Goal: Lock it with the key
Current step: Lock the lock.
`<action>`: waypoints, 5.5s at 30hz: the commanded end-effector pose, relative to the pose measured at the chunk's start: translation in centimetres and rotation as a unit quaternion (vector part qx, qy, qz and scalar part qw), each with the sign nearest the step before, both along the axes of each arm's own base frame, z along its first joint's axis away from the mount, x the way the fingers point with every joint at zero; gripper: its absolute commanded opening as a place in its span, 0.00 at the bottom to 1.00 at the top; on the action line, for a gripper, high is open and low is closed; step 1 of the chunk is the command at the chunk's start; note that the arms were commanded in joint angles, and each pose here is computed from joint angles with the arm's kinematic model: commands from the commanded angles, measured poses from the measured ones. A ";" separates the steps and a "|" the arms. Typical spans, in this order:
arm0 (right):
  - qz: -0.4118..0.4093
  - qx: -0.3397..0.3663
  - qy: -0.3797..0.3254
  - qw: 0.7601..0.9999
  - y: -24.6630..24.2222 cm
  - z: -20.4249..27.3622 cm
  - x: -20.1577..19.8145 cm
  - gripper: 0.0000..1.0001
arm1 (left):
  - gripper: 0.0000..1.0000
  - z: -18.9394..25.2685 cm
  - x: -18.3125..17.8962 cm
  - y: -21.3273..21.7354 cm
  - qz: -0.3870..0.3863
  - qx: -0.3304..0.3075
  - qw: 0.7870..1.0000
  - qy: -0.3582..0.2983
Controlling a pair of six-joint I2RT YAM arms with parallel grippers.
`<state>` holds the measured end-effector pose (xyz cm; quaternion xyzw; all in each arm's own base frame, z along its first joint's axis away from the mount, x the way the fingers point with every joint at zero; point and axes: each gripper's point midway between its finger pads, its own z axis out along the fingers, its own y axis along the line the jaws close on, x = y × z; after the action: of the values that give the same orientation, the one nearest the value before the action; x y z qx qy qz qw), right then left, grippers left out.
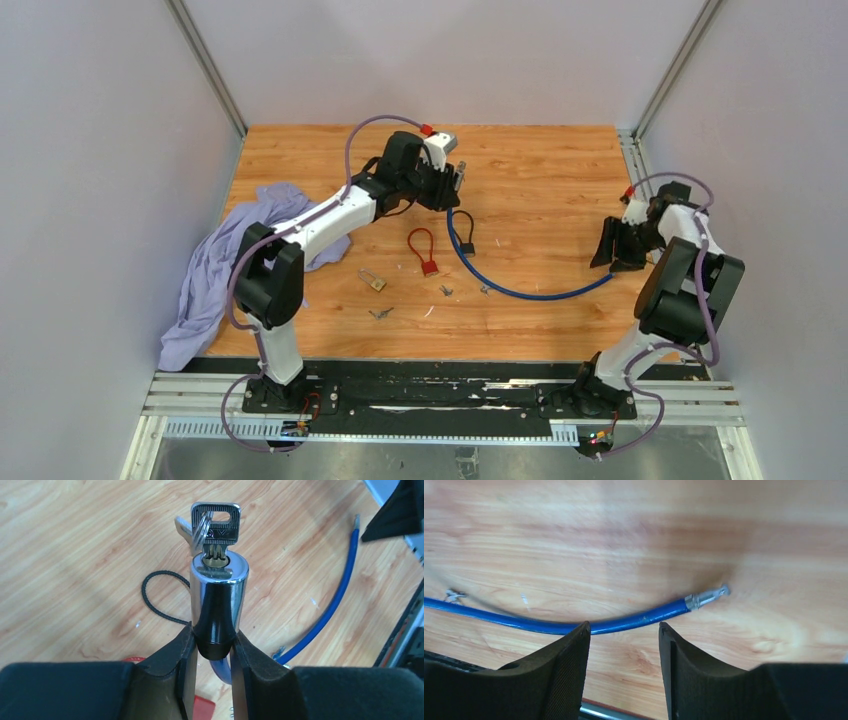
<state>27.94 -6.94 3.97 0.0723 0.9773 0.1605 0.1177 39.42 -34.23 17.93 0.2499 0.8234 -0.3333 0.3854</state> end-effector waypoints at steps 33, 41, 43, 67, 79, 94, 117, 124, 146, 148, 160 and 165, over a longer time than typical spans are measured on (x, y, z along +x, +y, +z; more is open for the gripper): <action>0.746 0.016 -0.502 0.437 29.3 26.3 5.8 0.44 | 0.00 5.4 -6.3 -2.1 -0.260 -0.013 0.953 -0.156; 0.785 0.008 -0.459 0.415 29.4 24.4 4.8 0.39 | 0.00 5.2 -6.3 -2.2 -0.258 -0.015 0.954 -0.149; 0.785 0.008 -0.459 0.415 29.5 24.3 4.9 0.39 | 0.00 5.1 -6.3 -2.2 -0.258 -0.016 0.954 -0.149; 0.778 0.010 -0.433 0.455 30.5 23.9 5.6 0.05 | 0.00 4.9 -5.0 -1.7 -0.210 0.017 0.964 -0.165; 0.708 0.048 -0.381 0.593 29.5 23.6 5.7 0.26 | 0.00 4.6 -3.9 -1.1 -0.154 0.023 0.976 -0.153; 0.403 0.022 -0.348 0.846 16.4 21.5 6.3 0.66 | 0.00 4.5 -3.5 -1.1 -0.109 0.012 0.987 -0.114; 0.000 -0.020 0.009 1.000 -0.9 0.3 -0.4 0.53 | 0.00 3.3 -4.3 -1.7 -0.084 0.042 0.991 -0.096; -0.036 -0.058 0.026 0.997 -2.2 -2.5 0.6 0.47 | 0.00 3.2 -4.5 -2.0 -0.088 0.035 0.991 -0.090; 0.076 -0.094 0.004 0.993 2.8 -5.6 5.2 0.01 | 0.00 1.1 -3.5 -1.7 -0.057 0.053 0.995 -0.065; 0.083 -0.083 -0.018 0.993 3.4 -4.6 6.3 0.01 | 0.00 1.0 -3.4 -1.7 -0.052 0.055 0.995 -0.061; 0.212 0.015 -0.208 0.955 11.3 2.5 9.7 0.01 | 0.00 -0.1 -2.4 -3.2 -0.031 0.046 0.998 -0.017; 0.264 0.035 -0.265 0.927 14.5 5.0 9.3 0.01 | 0.00 -1.0 -2.3 -4.0 -0.029 0.070 0.997 -0.029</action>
<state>37.04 4.15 6.05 -0.1597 0.9300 0.1936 0.2684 36.69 -36.67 15.51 0.3023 0.8371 -0.2848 0.3560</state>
